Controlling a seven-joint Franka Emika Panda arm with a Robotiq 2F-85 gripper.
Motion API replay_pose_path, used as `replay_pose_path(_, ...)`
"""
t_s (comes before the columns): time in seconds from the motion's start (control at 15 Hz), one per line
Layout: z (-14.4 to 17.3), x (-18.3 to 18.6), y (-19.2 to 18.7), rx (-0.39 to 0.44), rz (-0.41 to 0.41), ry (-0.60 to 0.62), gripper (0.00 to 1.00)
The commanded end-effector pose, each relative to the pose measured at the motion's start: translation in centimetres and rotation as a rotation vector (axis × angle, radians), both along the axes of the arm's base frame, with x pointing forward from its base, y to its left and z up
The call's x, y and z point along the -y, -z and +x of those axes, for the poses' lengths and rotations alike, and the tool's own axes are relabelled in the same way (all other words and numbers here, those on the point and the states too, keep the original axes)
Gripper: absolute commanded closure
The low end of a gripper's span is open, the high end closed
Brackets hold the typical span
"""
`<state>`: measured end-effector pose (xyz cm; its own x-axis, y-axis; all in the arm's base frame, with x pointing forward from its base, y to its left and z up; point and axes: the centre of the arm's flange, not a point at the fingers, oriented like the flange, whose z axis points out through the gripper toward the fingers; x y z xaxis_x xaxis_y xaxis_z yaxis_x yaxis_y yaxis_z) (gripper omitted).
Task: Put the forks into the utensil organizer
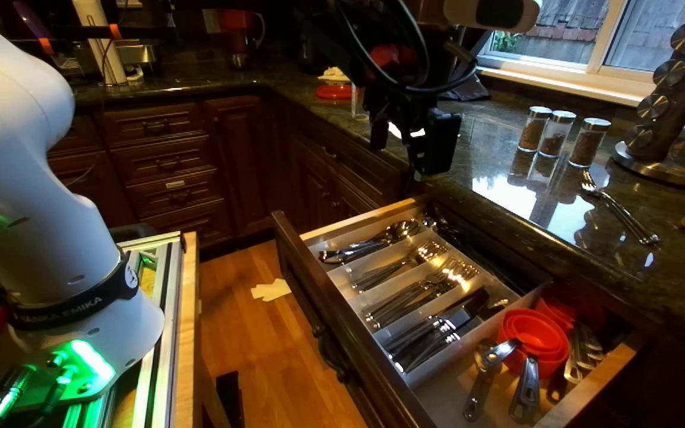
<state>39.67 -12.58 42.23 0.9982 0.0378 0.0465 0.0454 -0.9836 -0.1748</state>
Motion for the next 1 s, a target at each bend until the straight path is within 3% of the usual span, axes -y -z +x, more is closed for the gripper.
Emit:
replay_pose_path(0.0, 0.0, 0.0, 0.0, 0.000, 0.000, 0.000, 0.00)
replay_pose_path(0.27, 0.0, 0.0, 0.0, 0.000, 0.000, 0.000, 0.00)
replay_pose_path(0.73, 5.8, -0.9, -4.5, -0.082, -0.247, -0.257, 0.00)
replay_pose_path(0.93, 9.6, -0.6, -6.8, -0.081, -0.362, -0.371, 0.00)
